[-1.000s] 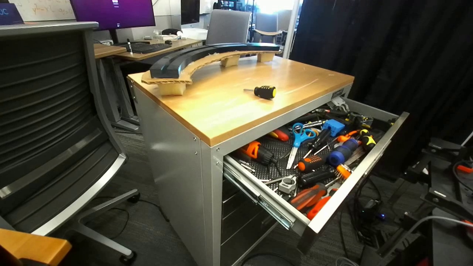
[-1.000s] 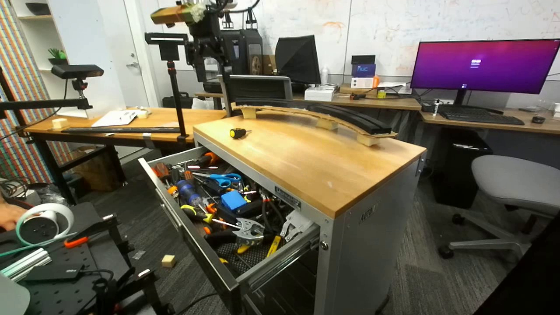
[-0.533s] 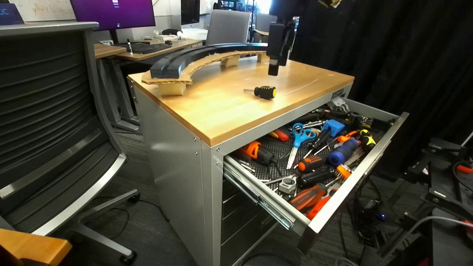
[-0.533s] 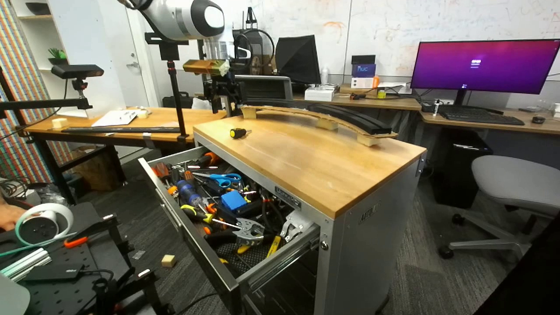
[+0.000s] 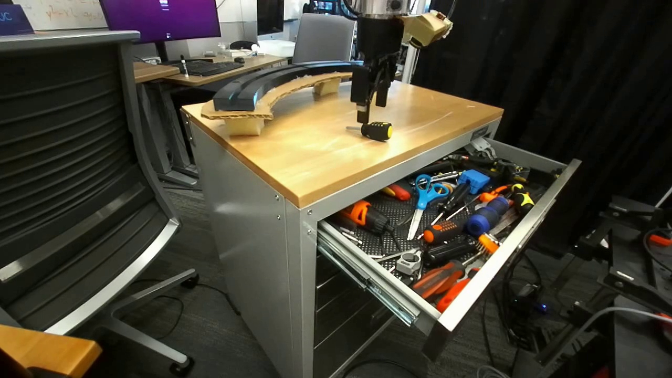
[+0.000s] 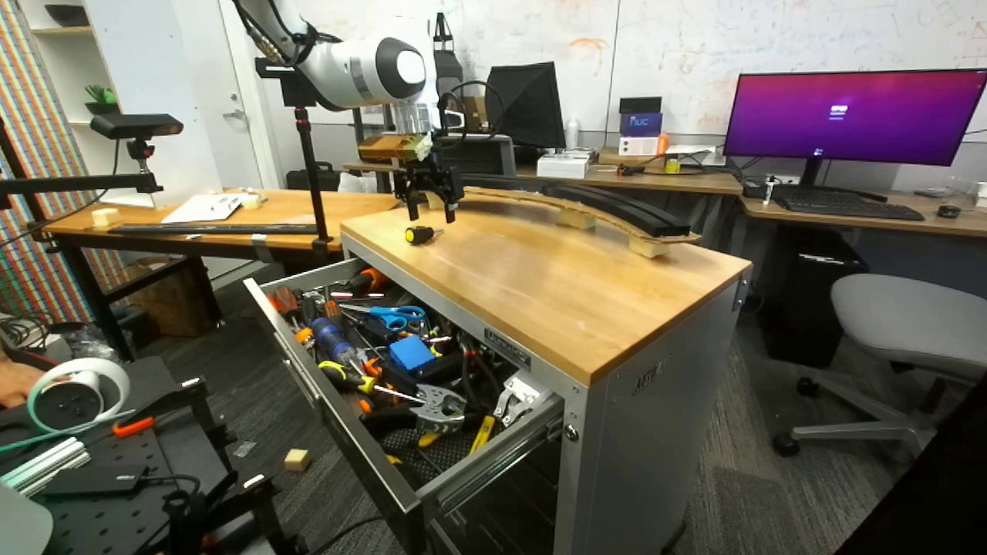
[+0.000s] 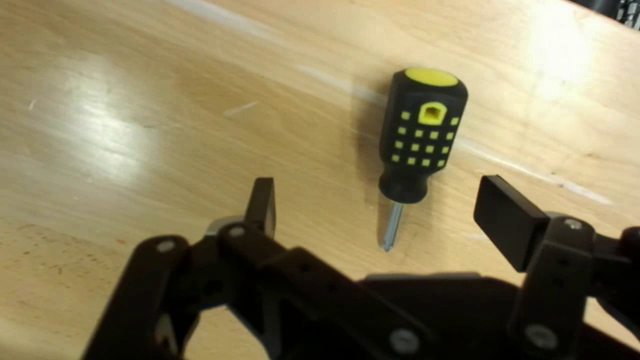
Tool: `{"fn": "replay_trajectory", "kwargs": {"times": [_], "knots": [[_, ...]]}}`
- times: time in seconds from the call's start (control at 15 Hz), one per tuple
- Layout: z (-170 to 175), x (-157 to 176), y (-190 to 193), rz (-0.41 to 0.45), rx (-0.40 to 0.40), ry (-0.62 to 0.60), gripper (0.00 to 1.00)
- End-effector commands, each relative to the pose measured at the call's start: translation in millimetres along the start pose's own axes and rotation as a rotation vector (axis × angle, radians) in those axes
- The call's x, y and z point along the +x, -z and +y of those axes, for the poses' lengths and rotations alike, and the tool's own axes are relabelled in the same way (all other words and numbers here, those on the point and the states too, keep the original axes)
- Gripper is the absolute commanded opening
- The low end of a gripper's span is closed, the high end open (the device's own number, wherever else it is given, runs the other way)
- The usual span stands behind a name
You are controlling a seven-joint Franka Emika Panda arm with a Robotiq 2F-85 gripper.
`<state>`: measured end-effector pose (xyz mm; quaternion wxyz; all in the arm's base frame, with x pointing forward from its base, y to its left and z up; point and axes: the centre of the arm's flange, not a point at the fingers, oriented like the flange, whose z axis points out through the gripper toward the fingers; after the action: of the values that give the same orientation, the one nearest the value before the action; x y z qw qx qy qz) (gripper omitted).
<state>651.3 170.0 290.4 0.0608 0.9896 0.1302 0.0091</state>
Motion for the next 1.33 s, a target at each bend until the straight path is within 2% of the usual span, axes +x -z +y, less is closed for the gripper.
{"fn": "replay_trajectory", "kwargs": {"times": [0.0,0.2,0.47,0.53,0.73,0.8,0.87,0.93,1.27], "knots": [[3.6,3.4,-4.0,-0.068,0.063,-0.005,0.74],[0.7,1.9,-9.0,-0.119,0.159,0.017,0.49],[5.1,-5.1,-1.5,-0.164,0.234,0.067,0.2],[9.8,-11.8,4.2,-0.173,0.22,0.058,0.12],[20.4,-30.1,8.3,-0.226,0.18,0.039,0.12],[19.8,-39.5,8.6,-0.263,0.171,0.067,0.12],[18.6,-47.2,8.7,-0.297,0.173,0.103,0.12],[12.6,-57.1,6.8,-0.322,0.214,0.187,0.12],[-28.6,-76.3,0.9,-0.364,0.273,0.454,0.12]]}}
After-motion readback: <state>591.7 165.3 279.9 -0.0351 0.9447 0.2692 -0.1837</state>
